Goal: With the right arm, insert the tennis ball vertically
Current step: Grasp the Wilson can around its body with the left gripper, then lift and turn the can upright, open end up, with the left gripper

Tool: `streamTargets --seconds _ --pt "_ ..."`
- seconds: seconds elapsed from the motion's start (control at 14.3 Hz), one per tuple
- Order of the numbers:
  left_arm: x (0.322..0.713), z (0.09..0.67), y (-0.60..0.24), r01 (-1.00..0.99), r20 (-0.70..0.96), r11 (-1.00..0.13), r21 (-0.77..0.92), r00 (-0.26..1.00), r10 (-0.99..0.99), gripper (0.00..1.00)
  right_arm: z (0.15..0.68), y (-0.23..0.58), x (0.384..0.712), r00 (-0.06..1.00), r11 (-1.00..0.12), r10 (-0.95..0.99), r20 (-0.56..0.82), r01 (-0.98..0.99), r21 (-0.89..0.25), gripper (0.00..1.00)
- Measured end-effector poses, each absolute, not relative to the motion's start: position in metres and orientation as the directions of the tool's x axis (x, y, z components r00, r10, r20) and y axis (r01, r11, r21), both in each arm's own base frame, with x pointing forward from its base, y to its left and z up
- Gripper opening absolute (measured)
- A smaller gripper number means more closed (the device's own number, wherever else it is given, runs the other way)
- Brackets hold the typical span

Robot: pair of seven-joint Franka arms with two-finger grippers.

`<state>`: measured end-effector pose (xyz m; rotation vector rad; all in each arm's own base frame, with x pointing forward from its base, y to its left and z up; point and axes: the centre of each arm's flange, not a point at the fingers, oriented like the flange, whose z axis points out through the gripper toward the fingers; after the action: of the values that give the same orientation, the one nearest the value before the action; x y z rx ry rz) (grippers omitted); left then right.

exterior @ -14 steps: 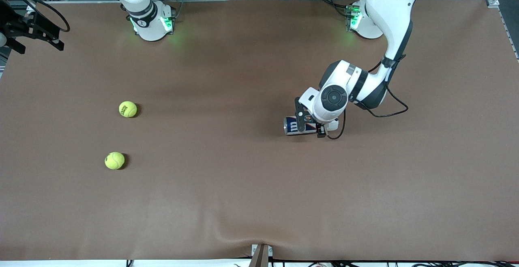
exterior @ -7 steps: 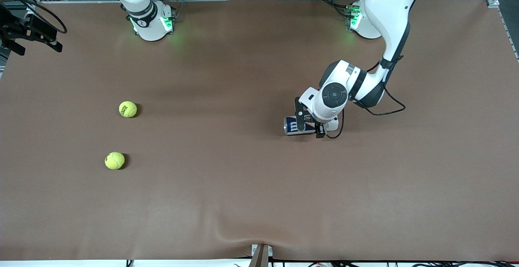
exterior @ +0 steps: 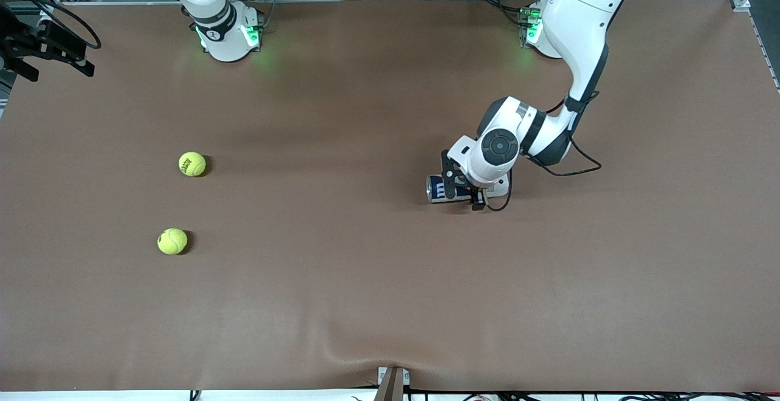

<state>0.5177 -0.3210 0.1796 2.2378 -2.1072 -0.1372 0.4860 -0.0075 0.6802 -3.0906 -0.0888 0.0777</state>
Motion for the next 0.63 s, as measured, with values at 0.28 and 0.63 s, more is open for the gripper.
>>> streamTargets --seconds 0.28,0.63 --pt "0.52 0.183 -0.322 -0.993 -0.015 -0.06 0.1 0.058 -0.998 0.71 0.68 -0.011 0.486 0.997 -0.997 0.052 -0.049 0.049 -0.051 1.0" --pt "0.544 0.213 -0.323 -0.998 0.028 -0.052 0.036 0.053 -0.998 0.65 0.68 -0.015 0.486 0.998 -0.998 0.043 -0.051 0.041 -0.051 1.0"
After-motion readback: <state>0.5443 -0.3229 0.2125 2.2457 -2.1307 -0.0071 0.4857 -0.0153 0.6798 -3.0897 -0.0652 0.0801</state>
